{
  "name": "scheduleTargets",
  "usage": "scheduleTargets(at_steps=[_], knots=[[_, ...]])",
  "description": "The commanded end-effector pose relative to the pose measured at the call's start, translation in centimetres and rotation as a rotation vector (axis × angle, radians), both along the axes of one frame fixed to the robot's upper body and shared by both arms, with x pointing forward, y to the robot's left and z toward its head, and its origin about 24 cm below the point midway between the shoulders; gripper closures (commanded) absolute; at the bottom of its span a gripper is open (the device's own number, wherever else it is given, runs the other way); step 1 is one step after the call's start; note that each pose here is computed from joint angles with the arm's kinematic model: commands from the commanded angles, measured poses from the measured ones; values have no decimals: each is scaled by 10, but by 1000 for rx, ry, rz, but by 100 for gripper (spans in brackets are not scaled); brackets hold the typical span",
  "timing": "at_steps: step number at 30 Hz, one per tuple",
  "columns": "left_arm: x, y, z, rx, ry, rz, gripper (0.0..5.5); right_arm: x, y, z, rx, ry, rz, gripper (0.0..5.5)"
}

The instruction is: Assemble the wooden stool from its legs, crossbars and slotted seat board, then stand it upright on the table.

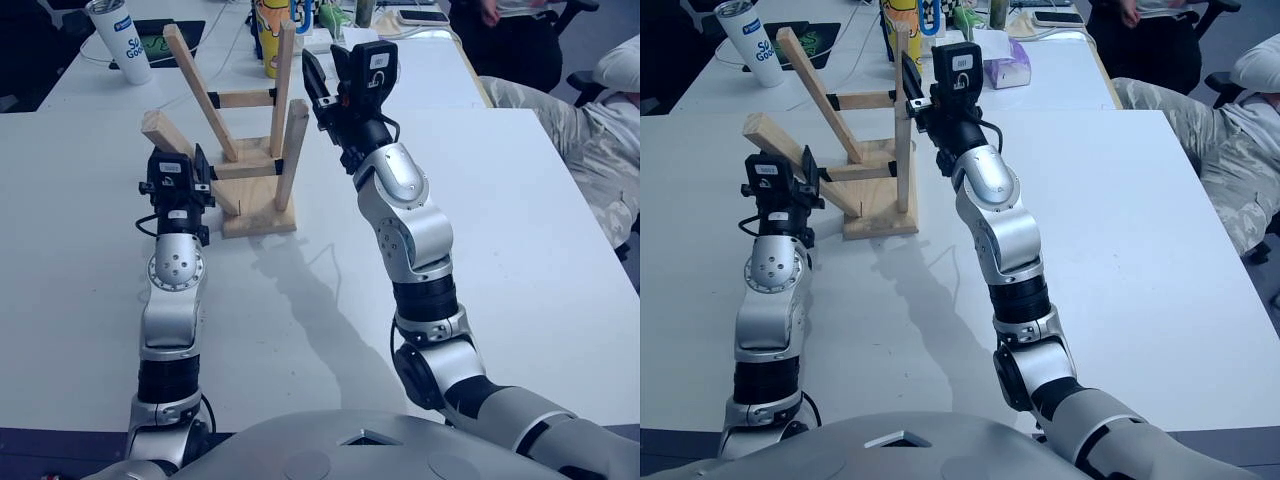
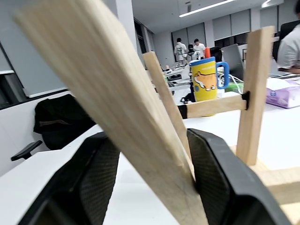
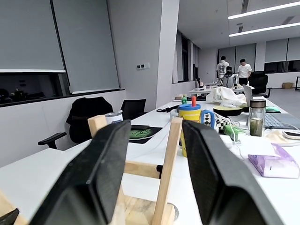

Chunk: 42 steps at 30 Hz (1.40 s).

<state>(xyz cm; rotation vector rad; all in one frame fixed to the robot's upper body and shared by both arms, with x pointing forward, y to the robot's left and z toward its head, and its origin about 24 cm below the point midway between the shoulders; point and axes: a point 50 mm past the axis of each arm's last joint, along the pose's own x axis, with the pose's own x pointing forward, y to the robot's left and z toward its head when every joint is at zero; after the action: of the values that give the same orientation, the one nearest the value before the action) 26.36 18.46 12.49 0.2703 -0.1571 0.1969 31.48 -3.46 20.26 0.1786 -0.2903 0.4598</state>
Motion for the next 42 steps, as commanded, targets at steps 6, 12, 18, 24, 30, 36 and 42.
scheduleTargets(at_steps=[6, 12, 18, 24, 30, 36, 42], knots=[[-4, 3, 16, -35, -73, 13, 300, 1, -1, 17, 16, -62, -3, 347], [-7, -5, 39, -106, -186, -44, 300, 0, 0, 17, 21, -63, -1, 347], [-10, 0, 60, -139, -280, -31, 300, 0, -1, 18, 23, -66, -3, 347], [-6, 11, 107, -114, -431, -68, 300, 0, 0, 24, 28, -84, 5, 347], [16, 25, 160, -234, -460, -194, 380, -5, 12, 39, 1, -164, 76, 344], [16, 33, 197, -295, -469, -252, 465, -6, 12, 40, 2, -176, 85, 344], [45, 32, 98, -337, 43, -198, 549, -8, 10, 35, -4, -165, 98, 344]])
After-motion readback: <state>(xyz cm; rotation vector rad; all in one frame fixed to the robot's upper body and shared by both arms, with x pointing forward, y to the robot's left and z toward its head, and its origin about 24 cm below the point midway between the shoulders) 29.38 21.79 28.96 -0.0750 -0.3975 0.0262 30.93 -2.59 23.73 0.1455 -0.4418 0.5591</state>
